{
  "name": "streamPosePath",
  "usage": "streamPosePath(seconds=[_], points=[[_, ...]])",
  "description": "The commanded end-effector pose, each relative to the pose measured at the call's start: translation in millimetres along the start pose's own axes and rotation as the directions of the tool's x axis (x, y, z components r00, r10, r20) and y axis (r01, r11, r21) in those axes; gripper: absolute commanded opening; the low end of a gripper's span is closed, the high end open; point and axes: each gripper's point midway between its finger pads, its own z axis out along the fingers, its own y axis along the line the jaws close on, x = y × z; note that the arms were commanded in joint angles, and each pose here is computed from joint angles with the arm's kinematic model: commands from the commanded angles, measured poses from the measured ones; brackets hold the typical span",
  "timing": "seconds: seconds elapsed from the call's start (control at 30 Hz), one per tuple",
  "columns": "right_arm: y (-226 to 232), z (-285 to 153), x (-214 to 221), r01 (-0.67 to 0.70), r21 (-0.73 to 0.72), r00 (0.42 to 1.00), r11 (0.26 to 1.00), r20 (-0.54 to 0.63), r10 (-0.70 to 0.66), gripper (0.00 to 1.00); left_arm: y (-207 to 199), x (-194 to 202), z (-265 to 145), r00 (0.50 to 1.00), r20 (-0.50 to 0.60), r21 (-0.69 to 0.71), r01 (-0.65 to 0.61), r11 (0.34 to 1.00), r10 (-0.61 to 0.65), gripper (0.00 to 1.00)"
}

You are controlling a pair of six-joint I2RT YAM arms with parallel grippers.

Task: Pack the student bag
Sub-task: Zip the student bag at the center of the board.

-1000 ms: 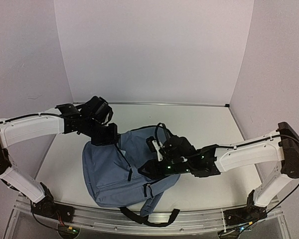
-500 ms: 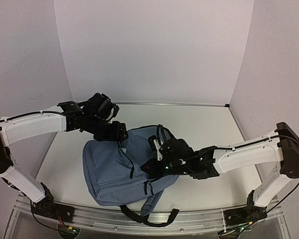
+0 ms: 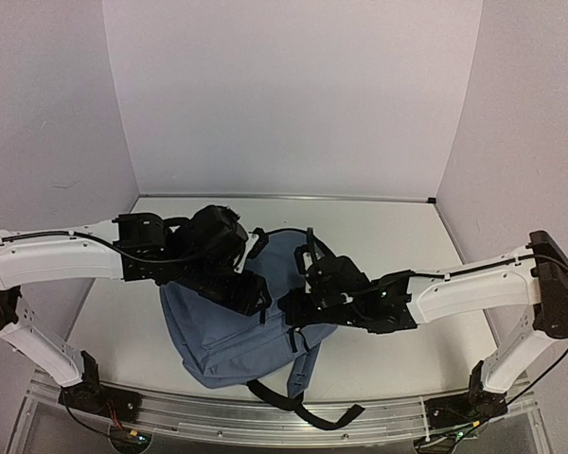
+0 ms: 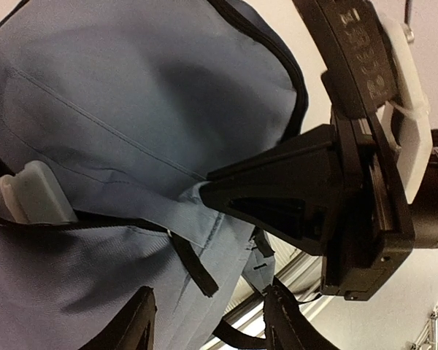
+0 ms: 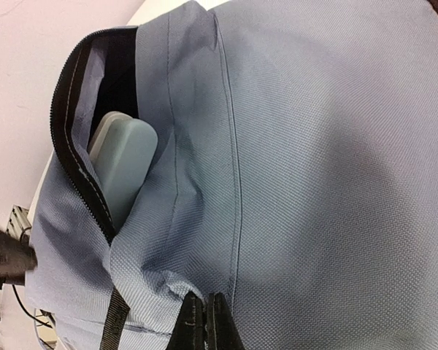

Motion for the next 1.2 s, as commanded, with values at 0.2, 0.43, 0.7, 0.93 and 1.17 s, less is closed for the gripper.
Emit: streamPosePath(seconds=[0.2,0.43,0.7,0.93,1.17], points=[[10,-13,-44,-0.068,-0.012,0.989,0.998,0.127,0.069,0.00,5,7,18,0.997,0.012,-0.098,0.072,0.993,-0.071,0.48],[8,-19,-46,-0.079,-0.011,0.987,0.997,0.137,0.080,0.00,-2,6,33,0.998,-0.003,-0.081,0.058,0.995,-0.059,0.42],[8,-22,-49,-0.087,-0.013,0.985,0.996,0.152,0.088,0.00,13,18,45,0.996,-0.033,-0.151,0.081,0.985,-0.087,0.39],[9,-24,-52,-0.089,-0.014,0.983,0.996,0.160,0.090,0.00,28,23,50,0.996,-0.051,-0.251,0.063,0.966,-0.078,0.25],[6,-27,-53,-0.094,-0.008,0.981,0.996,0.169,0.094,0.00,30,23,52,0.996,-0.043,-0.268,0.060,0.962,-0.074,0.02]])
